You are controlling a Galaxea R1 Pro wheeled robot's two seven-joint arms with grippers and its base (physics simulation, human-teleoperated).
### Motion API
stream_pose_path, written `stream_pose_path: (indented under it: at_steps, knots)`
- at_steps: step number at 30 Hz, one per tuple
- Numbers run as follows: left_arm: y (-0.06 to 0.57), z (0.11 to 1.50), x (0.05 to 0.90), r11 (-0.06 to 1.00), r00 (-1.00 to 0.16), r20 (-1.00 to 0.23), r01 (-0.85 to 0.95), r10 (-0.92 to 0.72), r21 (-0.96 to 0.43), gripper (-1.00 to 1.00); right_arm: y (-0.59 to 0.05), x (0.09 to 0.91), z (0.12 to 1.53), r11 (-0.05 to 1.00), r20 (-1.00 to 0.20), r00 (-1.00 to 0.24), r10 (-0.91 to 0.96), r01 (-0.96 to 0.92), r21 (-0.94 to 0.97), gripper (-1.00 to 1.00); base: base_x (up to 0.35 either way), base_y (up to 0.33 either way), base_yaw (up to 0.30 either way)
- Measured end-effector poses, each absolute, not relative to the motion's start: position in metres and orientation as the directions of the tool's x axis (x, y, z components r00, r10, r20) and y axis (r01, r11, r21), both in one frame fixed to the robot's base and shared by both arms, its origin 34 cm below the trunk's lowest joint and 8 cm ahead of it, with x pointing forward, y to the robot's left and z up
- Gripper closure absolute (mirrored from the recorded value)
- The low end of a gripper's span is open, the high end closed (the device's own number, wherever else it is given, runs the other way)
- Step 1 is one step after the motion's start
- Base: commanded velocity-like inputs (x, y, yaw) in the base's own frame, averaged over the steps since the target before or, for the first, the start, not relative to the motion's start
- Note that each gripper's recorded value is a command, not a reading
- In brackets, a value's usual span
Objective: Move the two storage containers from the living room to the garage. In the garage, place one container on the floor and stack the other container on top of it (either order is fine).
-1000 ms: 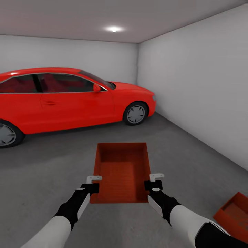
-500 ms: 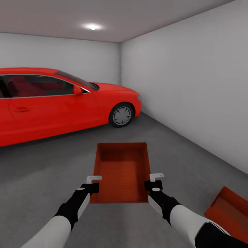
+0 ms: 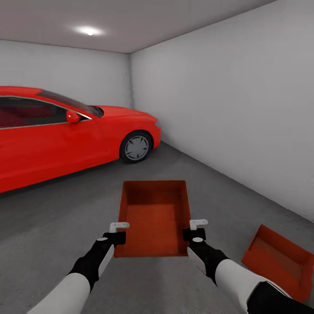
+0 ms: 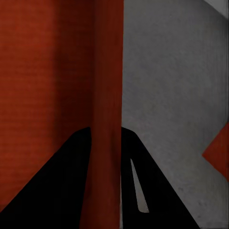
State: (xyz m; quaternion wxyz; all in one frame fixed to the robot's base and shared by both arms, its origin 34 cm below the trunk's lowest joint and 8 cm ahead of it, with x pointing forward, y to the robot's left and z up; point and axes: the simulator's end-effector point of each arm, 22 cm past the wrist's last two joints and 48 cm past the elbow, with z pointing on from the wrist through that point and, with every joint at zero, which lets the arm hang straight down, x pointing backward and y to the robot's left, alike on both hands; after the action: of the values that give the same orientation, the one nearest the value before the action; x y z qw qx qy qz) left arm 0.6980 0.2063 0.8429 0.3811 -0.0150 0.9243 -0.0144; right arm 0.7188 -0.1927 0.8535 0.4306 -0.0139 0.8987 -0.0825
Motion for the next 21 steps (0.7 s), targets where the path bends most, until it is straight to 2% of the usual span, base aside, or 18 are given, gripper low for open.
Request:
stream_pose_path:
  at_steps: [12, 21]
  knots:
    - [0.2055, 0.8424, 0.6972, 0.999, -0.713, -0.700, -0.019, -0.041, -0.039, 1.00, -0.1933, 0.7190, 0.8537, 0.986, -0.769, -0.632, -0.098, 0.043, -0.162, 1.00, 0.013, 0.000, -0.284]
    - [0.2046, 0.8424, 0.6965, 0.999, -0.713, -0.700, -0.023, -0.045, -0.041, 1.00, -0.1941, 0.7195, 0.8550, 0.985, -0.768, -0.632, -0.103, 0.040, -0.165, 1.00, 0.283, 0.000, -0.284]
